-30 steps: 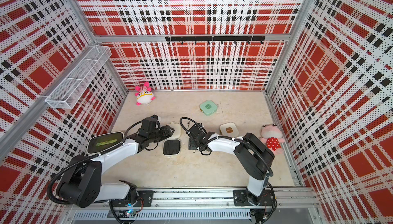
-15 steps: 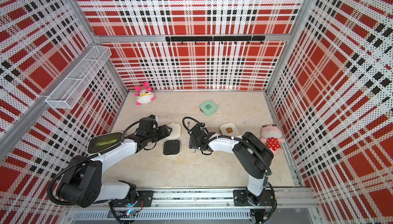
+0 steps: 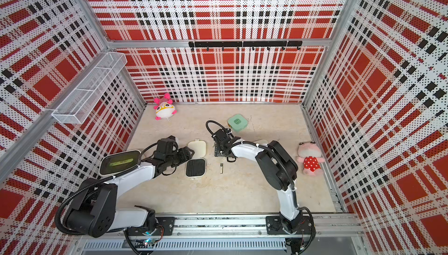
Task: Organize nail clipper sets
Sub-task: Pick up the nail clipper from the center of the board, then place the nail clipper in the storage box.
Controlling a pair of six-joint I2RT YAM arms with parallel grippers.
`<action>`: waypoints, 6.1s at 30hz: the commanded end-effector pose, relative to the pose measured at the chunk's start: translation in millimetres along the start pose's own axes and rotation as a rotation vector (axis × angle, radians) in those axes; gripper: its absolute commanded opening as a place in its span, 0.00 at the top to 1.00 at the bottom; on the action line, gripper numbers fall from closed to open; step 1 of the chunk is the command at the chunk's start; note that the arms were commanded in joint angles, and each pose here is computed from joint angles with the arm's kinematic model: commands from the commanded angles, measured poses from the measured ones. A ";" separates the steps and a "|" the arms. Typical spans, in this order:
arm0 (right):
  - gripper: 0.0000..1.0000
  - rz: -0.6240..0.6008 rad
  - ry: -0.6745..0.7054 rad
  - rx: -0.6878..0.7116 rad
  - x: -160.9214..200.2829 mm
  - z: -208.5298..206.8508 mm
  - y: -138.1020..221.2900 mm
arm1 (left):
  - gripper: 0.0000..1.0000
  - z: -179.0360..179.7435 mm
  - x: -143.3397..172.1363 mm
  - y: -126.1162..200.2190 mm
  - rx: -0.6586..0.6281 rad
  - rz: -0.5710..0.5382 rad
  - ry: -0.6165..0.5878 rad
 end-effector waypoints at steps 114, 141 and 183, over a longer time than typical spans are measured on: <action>0.85 0.035 0.530 -0.268 105.8 104.0 23.1 | 0.33 7.5 -55.0 -41.2 0.126 -0.016 0.097; 0.85 0.059 0.543 -0.235 113.6 85.9 32.2 | 0.33 15.4 -50.2 -47.1 0.108 -0.004 0.109; 0.87 0.162 0.490 -0.120 125.4 64.8 32.3 | 0.33 14.6 -40.7 -54.6 0.111 0.016 0.112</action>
Point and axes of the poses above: each gripper's point midway between its finger pads, its own y axis back along the fingers, its own z axis along the line the jaws close on, x = y × z, the point moved 1 cm from there along y, back along the fingers, and after that the axes turned 12 degrees about -y, right-handed, at the moved point
